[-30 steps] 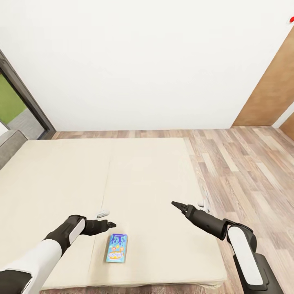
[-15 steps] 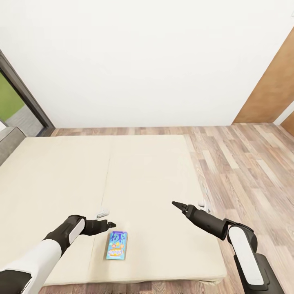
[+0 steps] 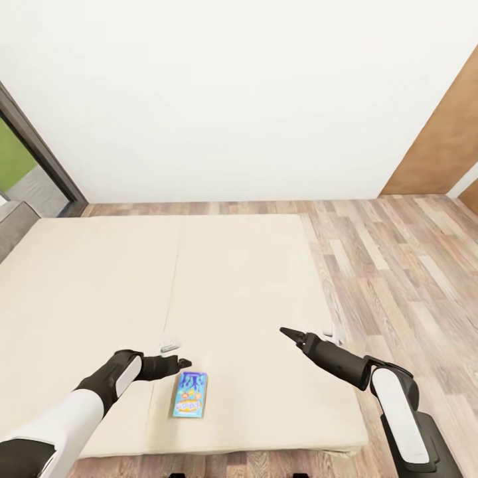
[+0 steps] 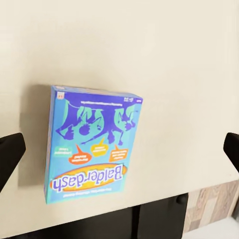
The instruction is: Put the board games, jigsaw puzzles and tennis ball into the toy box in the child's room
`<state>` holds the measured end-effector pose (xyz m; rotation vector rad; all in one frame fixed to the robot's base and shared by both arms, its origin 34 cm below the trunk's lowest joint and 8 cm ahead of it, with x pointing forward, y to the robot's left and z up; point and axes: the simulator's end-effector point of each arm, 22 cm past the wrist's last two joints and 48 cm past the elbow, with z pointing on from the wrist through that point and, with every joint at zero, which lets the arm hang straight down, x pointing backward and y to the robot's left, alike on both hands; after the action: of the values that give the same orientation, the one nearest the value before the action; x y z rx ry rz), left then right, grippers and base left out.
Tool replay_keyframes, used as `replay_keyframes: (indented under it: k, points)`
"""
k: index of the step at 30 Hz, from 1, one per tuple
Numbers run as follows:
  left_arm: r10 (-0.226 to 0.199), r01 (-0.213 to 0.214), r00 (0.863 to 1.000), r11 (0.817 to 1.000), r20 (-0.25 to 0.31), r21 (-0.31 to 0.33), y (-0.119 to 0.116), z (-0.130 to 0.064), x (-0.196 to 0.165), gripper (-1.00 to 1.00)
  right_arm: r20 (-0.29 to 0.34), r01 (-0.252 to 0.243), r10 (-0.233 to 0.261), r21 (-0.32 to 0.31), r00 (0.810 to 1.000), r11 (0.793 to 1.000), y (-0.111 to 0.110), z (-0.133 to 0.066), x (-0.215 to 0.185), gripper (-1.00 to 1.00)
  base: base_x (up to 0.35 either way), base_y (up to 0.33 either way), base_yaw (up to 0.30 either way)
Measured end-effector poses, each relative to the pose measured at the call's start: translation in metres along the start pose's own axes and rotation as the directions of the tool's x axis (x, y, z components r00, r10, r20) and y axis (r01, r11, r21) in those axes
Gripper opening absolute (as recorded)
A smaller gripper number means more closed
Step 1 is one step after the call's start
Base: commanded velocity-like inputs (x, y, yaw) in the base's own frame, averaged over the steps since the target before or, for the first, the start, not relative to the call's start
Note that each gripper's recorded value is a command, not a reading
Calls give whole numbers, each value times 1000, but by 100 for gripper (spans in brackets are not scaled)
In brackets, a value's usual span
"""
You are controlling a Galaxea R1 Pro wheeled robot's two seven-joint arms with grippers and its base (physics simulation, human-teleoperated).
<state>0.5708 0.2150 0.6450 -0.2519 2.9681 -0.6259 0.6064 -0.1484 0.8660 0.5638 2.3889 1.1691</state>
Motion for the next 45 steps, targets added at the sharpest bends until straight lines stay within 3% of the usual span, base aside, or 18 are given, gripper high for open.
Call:
replay_keyframes:
  k: [45]
  points:
    - [-28,28,998,1000,-59,-10,20,25,27,100,-42,-46,48,43,998,998,-31,16,18,100,0,0,0]
